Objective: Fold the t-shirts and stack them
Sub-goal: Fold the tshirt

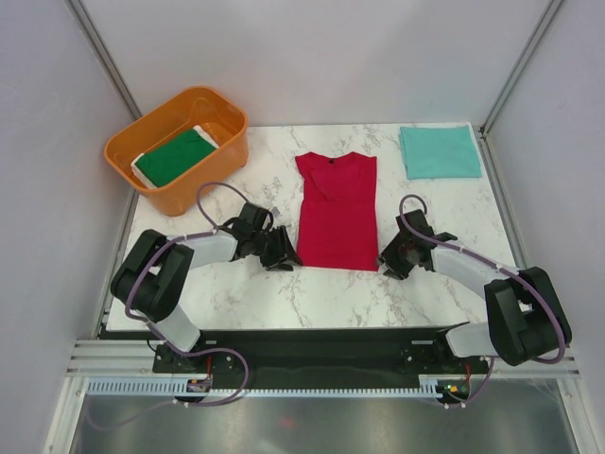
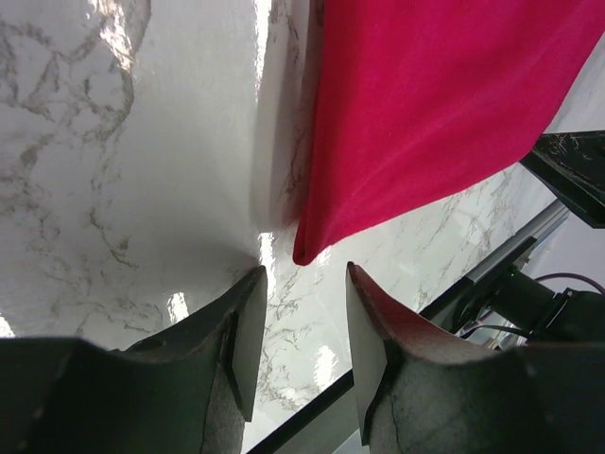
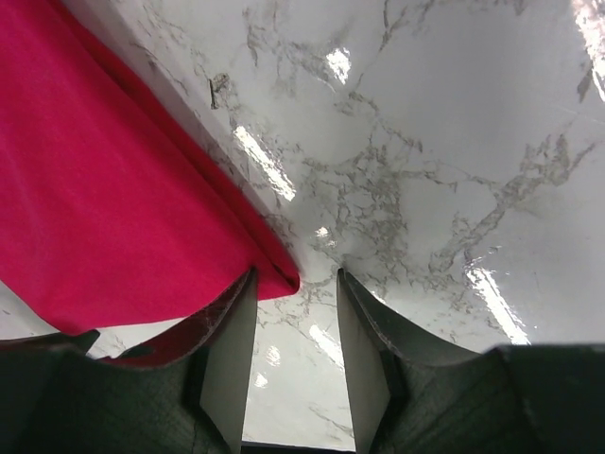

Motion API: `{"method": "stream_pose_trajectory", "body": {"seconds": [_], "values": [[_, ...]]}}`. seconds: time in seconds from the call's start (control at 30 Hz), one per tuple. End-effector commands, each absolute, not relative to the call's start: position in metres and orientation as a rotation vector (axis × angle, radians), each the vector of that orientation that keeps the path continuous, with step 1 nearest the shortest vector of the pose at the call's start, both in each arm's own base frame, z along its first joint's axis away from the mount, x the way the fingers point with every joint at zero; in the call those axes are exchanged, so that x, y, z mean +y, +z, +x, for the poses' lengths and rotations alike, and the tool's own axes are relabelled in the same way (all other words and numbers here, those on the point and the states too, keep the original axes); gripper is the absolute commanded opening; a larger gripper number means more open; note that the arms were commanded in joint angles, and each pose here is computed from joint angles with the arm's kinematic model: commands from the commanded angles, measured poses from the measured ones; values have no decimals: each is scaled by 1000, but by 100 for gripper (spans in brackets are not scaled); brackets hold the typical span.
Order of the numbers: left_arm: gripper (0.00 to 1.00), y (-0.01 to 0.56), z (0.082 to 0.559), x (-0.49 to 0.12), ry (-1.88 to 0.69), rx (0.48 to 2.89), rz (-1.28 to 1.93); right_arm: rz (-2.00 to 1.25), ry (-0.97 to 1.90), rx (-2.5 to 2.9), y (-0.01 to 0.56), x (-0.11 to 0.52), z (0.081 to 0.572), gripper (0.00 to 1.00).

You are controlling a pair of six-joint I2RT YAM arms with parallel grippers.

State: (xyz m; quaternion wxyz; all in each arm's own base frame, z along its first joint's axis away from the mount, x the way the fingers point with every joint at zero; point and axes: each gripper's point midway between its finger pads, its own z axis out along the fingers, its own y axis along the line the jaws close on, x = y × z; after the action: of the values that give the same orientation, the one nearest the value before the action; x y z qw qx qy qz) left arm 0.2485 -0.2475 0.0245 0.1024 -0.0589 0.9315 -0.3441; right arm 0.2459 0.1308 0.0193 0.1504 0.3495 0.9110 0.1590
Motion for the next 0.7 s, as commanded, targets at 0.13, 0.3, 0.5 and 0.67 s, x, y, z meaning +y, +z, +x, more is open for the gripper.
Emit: {"method": "stream_pose_trajectory", "body": {"seconds": [0.13,0.3,0.5,0.67], "values": [[43,15,259,-249,-967,2736,-203,1011,486,2565,29,134,252,47],[39,14,263,-251,-966,2737,-204,1006,442,2589,20,133,251,46],[24,15,265,-253,-972,2729,-182,1006,399,2613,6,128,243,42],[2,15,264,-255,-989,2731,-172,985,307,2607,-3,116,243,17]]}}
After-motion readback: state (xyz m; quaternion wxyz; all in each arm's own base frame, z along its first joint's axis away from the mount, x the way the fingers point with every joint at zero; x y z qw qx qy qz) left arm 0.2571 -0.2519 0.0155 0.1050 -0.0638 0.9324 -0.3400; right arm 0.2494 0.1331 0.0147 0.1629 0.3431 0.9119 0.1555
